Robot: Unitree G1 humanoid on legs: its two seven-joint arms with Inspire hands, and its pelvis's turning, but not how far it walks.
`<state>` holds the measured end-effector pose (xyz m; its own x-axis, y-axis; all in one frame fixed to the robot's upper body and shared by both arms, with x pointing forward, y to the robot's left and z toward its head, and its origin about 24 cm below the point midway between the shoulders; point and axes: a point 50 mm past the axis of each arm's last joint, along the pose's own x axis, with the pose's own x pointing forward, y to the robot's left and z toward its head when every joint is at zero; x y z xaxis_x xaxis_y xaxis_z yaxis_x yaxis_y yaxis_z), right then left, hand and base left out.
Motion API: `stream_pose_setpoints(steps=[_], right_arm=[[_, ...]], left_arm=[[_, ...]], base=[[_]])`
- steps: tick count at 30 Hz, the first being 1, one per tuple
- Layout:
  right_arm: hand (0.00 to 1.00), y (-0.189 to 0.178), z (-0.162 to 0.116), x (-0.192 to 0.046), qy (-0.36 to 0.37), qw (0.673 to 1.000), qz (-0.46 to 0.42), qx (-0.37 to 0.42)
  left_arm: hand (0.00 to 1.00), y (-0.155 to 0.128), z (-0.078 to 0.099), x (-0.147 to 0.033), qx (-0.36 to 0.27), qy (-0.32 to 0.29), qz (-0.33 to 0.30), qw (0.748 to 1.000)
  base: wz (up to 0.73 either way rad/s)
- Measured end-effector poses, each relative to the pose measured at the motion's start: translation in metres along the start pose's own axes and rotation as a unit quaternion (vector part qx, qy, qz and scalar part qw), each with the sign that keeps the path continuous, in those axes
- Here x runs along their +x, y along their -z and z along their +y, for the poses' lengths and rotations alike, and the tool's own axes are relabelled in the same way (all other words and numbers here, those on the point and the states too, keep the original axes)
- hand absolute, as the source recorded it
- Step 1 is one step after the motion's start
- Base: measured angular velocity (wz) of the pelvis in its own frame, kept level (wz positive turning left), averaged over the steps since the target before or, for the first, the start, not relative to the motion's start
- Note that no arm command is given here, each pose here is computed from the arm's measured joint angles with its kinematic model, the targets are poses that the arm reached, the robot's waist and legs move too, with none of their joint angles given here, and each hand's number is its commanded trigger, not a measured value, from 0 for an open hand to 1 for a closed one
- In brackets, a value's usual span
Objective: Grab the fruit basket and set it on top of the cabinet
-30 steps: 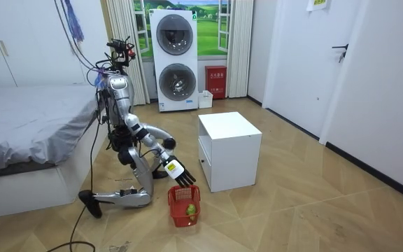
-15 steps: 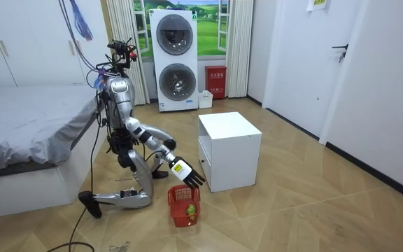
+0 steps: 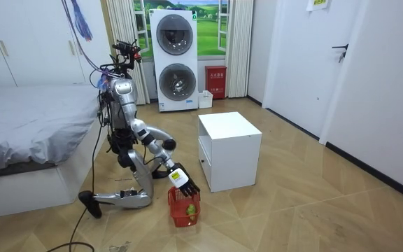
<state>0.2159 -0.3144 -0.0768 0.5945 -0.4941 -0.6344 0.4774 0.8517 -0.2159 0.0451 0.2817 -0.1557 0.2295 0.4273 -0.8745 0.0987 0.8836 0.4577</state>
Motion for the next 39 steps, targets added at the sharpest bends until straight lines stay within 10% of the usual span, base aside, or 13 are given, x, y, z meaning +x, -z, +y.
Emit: stream_pose_setpoints(steps=[39], right_arm=[[0.00, 0.025, -0.001, -0.001, -0.050, 0.995, 0.062, -0.067]], left_arm=[[0.00, -0.006, -0.008, 0.000, 0.036, 0.054, -0.002, 0.998]], base=[[-0.01]])
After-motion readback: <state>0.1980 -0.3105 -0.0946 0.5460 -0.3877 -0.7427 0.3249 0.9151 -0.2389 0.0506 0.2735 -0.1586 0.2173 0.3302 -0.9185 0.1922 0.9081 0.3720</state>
